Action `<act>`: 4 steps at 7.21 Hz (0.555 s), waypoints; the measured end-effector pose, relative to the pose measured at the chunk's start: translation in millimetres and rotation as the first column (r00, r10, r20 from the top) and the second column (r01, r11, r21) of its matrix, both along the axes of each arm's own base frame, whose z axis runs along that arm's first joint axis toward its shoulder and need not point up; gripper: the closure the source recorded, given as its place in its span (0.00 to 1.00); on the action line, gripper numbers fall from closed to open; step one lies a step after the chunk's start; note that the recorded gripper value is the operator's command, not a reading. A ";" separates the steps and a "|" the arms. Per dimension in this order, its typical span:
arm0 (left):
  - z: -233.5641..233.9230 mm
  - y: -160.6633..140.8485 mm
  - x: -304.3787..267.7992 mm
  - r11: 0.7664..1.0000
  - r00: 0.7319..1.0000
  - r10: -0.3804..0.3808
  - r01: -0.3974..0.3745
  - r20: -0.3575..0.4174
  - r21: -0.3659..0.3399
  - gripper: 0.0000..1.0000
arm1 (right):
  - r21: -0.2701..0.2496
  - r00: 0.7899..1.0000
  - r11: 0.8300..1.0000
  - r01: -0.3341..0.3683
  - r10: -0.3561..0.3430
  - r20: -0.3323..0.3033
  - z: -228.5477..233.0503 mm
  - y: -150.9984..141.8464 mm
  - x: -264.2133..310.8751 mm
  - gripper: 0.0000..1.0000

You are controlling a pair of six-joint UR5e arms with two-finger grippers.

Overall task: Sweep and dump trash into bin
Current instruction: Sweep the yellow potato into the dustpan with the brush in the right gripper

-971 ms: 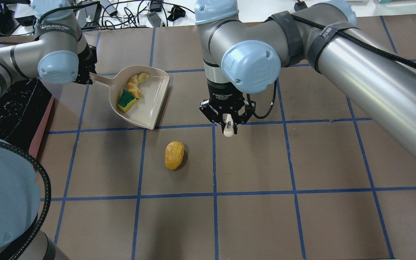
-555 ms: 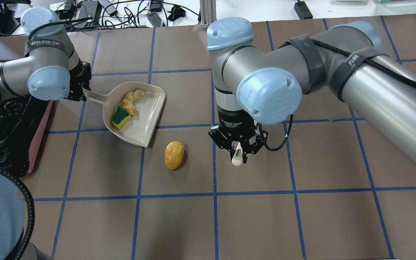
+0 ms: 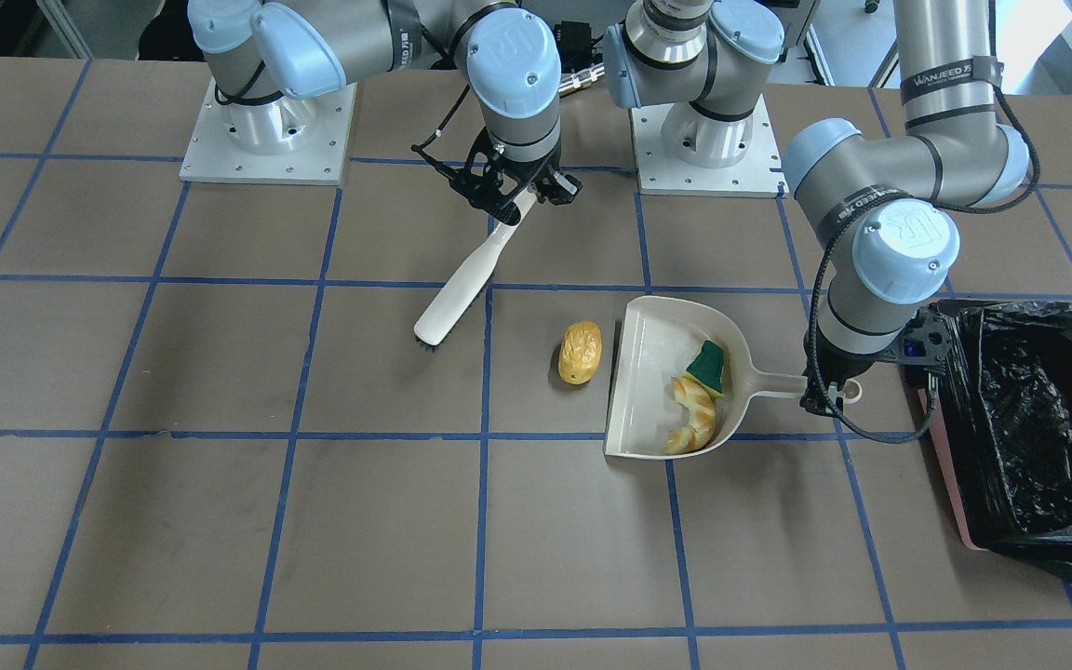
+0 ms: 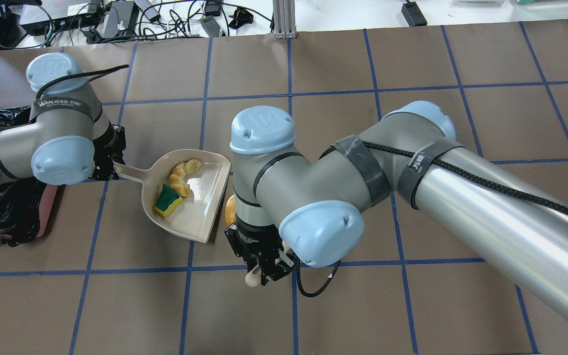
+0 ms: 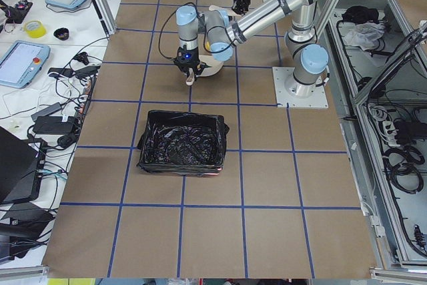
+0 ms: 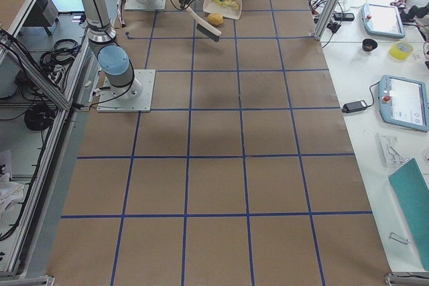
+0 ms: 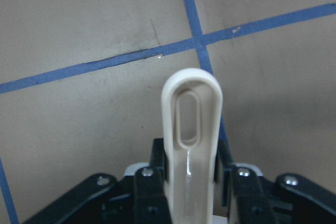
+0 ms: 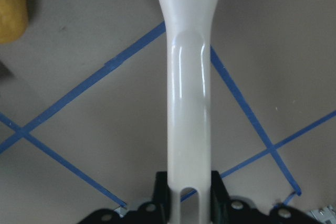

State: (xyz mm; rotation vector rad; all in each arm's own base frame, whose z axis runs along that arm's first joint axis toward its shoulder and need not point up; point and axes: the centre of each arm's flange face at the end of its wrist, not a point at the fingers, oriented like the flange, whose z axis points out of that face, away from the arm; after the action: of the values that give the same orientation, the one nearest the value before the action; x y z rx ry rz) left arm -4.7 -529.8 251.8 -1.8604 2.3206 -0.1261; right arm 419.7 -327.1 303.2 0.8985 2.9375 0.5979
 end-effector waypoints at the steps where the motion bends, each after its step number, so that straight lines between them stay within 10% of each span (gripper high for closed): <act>1: -2.5 4.2 -1.3 1.000 1.000 0.012 -0.012 0.001 -0.005 1.00 | -0.046 0.998 0.997 -0.054 0.055 0.042 -12.5 8.6 10.5 1.00; 4: -15.8 14.7 -3.7 0.999 1.000 0.024 -0.023 0.008 -0.045 1.00 | -0.217 0.933 0.936 -0.276 0.315 0.173 -33.7 25.9 46.4 1.00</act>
State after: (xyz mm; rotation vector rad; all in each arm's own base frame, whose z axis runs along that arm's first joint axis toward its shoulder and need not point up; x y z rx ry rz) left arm -8.4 -515.0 236.0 -1.9037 2.3077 -0.1851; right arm 466.1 -301.3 269.4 0.3510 2.8938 0.3795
